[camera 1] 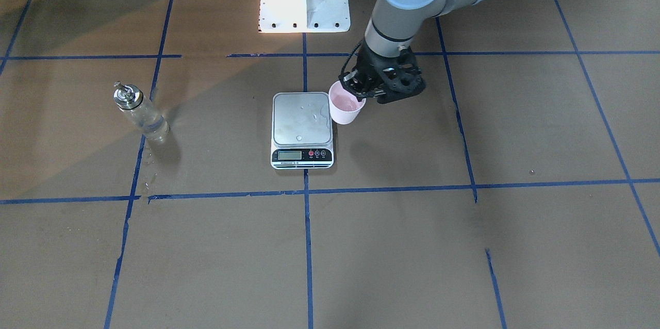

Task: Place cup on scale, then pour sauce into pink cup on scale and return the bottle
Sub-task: 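Carry the pink cup with the left gripper and set it on the scale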

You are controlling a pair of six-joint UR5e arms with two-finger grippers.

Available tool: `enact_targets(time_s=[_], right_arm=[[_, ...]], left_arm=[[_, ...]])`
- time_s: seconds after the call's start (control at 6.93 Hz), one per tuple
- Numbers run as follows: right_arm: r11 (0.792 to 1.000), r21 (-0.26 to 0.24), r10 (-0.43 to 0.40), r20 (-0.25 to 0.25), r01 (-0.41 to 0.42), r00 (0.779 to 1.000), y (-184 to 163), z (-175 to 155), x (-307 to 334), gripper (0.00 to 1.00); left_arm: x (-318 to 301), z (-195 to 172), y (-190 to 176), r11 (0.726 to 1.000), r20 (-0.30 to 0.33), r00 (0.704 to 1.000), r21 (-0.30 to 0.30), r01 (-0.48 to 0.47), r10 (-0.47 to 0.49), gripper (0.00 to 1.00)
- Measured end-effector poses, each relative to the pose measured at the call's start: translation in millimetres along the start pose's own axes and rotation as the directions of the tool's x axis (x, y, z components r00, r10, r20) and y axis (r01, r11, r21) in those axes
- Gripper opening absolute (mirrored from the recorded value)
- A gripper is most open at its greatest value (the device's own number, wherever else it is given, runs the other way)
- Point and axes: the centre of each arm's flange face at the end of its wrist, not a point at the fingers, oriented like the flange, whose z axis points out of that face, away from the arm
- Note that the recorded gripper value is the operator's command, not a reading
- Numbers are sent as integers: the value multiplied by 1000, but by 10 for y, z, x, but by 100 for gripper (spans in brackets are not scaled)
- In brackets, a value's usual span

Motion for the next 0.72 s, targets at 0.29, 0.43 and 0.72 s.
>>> enact_targets(time_s=[0.29, 0.43, 0.72], right_arm=[[1000, 2, 3, 2, -3, 1000, -11, -8, -10, 100], [1000, 2, 3, 2, -3, 1000, -16, -9, -10, 100], [1000, 3, 2, 2, -2, 1000, -22, -13, -15, 100]], left_arm=[[333, 290, 183, 1000, -6, 1000, -9, 20, -20, 0], [427, 380, 230, 1000, -7, 1000, -15, 17, -17, 0], [506, 551, 284, 1000, -15, 1000, -27, 2, -3, 22]])
